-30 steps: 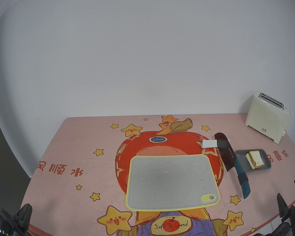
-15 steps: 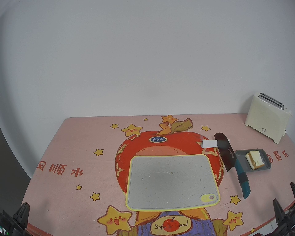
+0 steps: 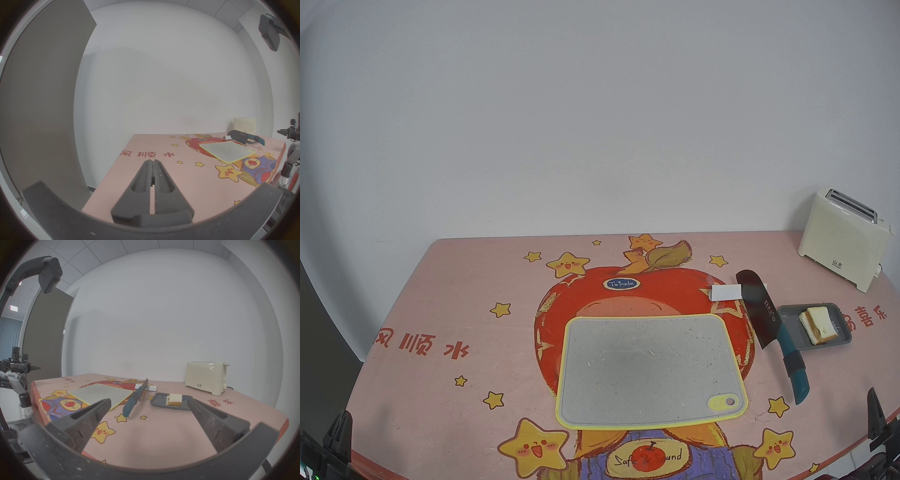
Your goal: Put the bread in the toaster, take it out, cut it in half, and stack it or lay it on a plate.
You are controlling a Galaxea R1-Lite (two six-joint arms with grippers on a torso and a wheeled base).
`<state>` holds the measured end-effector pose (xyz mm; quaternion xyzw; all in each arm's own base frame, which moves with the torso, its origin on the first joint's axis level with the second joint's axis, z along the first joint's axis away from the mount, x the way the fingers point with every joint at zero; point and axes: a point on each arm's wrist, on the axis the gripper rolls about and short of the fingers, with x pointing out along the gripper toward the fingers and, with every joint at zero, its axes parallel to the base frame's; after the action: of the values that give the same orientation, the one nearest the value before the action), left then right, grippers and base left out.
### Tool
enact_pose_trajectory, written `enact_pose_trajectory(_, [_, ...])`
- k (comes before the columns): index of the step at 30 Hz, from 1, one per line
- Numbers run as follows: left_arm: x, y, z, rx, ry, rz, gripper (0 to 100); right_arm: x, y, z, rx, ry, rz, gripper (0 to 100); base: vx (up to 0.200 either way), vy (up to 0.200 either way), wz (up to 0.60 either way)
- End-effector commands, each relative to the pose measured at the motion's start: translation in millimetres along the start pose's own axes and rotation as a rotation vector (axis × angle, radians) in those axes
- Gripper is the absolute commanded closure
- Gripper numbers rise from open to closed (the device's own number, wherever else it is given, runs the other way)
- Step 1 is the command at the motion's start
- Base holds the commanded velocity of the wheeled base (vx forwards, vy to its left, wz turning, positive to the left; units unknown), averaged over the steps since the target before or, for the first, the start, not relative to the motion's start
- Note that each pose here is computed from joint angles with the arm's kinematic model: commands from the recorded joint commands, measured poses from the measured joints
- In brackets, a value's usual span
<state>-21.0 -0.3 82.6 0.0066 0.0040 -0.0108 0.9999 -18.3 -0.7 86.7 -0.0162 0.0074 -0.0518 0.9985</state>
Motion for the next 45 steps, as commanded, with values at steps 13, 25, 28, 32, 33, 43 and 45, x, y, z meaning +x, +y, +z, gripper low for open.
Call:
enact_pose_trajectory(13, [-0.4,-0.7,-6.3,0.006,0.01,-0.019,100,-5.6,3.1,-3.7,-0.008,-0.088,0.239,0,0.0,0.0,0.0])
enact_pose_trajectory(25, [-0.4,-0.7,-6.3,0.006,0.01,-0.019,100,-5.2,2.0,-4.1,-0.018,-0.086,0.186,0,0.0,0.0,0.0])
enact_pose_trajectory(28, [-0.4,-0.7,-6.3,0.006,0.01,-0.019,100,-5.3,2.5,-4.1,-0.046,-0.089,0.208,0,0.0,0.0,0.0])
enact_pose_trajectory(32, [-0.4,-0.7,-6.3,0.006,0.01,-0.019,100,-5.0,2.6,-6.9,-0.071,-0.067,0.203,0,0.0,0.0,0.0])
enact_pose_trajectory(33, [-0.4,-0.7,-6.3,0.006,0.01,-0.019,100,-4.9,2.6,-7.4,-0.066,-0.062,0.201,0,0.0,0.0,0.0])
enact_pose_trajectory(43, [-0.4,-0.7,-6.3,0.006,0.01,-0.019,100,-4.7,1.6,-10.5,0.021,-0.021,0.163,0,0.0,0.0,0.0])
enact_pose_trajectory(45, [-0.4,-0.7,-6.3,0.006,0.01,-0.019,100,-4.5,1.6,-11.0,0.018,-0.02,0.163,0,0.0,0.0,0.0])
